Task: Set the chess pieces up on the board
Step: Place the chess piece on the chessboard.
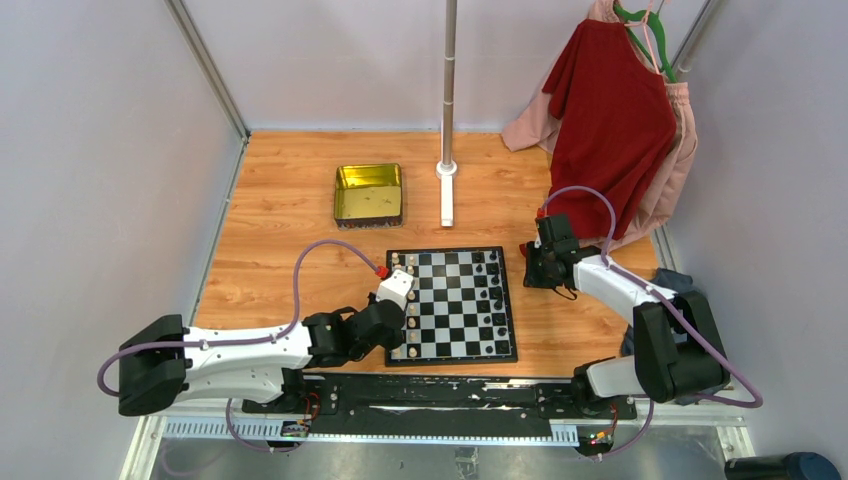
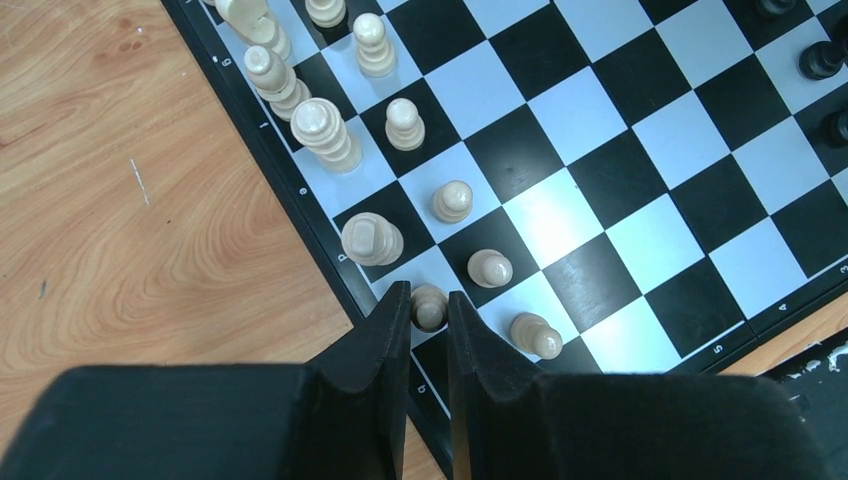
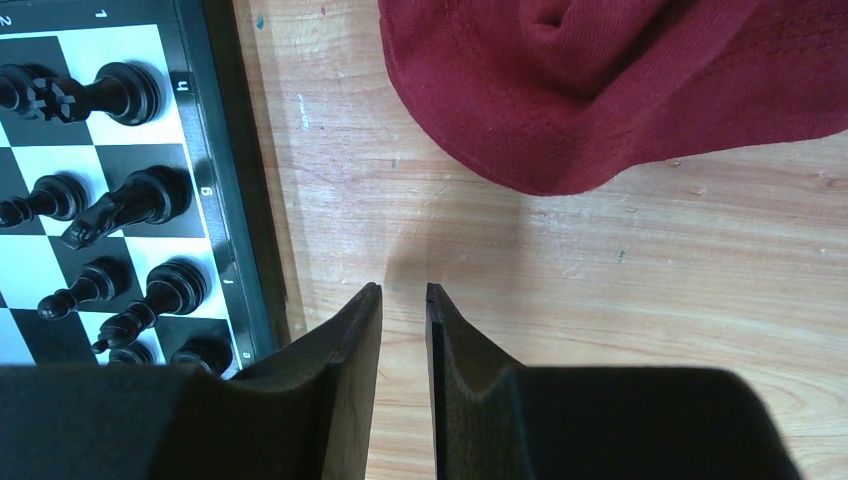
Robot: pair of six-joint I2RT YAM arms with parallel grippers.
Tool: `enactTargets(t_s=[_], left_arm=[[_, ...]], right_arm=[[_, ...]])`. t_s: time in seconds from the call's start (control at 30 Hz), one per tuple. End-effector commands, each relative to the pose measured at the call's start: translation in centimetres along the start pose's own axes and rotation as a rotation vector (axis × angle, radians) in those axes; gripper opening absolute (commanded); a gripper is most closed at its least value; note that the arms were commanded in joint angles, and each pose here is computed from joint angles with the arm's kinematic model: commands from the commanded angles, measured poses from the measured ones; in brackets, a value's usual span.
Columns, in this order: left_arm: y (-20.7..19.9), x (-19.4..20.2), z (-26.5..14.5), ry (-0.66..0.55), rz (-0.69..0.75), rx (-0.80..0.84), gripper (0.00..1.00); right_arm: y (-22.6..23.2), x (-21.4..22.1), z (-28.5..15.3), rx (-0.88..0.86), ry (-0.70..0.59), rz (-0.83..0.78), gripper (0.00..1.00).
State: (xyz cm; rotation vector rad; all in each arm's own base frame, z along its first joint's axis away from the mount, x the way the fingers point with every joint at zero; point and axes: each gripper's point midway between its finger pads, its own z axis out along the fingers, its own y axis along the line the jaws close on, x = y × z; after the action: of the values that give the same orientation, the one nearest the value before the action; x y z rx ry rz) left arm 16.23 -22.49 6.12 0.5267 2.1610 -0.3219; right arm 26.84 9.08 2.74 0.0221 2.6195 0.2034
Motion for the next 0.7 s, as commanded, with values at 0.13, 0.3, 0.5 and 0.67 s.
enactTargets(t_s=[0.13, 0.3, 0.5, 0.67], left_arm=[[0.42, 0.12, 0.40, -0.018, 0.003, -0.032, 0.04], [0.57, 0.29, 0.50, -0.013, 0.006, -0.042, 0.07], [0.67, 0.27, 0.48, -0.014, 0.004, -0.048, 0.17], [0.65, 0.10, 0.45, -0.017, 0.004, -0.049, 0.31]], right_arm=[[-0.26, -0.34, 0.06, 0.002, 0.005, 0.010, 0.27], [-0.25, -0.33, 0.06, 0.001, 0.006, 0.014, 0.27], [-0.25, -0.33, 0.02, 0.001, 0.006, 0.012, 0.27], [-0.28, -0.41, -0.05, 0.001, 0.004, 0.014, 0.27]])
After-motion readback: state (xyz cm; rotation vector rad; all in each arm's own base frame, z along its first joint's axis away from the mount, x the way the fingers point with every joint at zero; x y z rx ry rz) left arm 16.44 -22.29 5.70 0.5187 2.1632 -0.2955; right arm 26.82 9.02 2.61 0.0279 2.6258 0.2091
